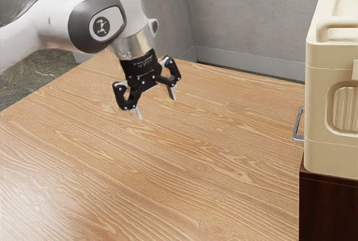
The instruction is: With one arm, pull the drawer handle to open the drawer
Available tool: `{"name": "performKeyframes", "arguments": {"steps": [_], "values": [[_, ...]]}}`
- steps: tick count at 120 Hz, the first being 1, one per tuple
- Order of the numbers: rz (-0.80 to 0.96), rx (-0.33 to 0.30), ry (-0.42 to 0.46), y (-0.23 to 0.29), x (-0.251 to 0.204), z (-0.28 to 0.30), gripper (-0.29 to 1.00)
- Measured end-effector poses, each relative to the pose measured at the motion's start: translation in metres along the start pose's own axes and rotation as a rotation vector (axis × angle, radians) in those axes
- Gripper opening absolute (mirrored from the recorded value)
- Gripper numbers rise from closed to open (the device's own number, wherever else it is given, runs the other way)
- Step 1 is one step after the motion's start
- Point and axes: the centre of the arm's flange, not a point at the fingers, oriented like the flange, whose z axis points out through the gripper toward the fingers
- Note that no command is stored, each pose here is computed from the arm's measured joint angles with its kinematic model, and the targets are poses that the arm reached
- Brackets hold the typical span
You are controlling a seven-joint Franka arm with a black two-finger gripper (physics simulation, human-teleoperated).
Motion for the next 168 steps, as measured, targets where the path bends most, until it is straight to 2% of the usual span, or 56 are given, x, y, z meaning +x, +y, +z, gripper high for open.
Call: {"name": "performKeyframes", "arguments": {"steps": [26, 60, 88, 117, 135, 150, 168], "values": [[0.321, -0.080, 0.021, 0.063, -0.025, 0.030, 0.70], [0.622, -0.192, 0.013, 0.085, -0.072, 0.018, 0.70], [0.813, -0.212, 0.003, 0.108, -0.113, 0.042, 0.70], [0.961, -0.239, 0.017, 0.125, -0.158, 0.059, 0.70], [0.992, -0.268, 0.038, 0.128, -0.156, 0.058, 0.70], [1.000, -0.322, 0.028, 0.131, -0.157, 0.052, 0.70], [1.011, -0.354, 0.018, 0.136, -0.158, 0.058, 0.70]]}}
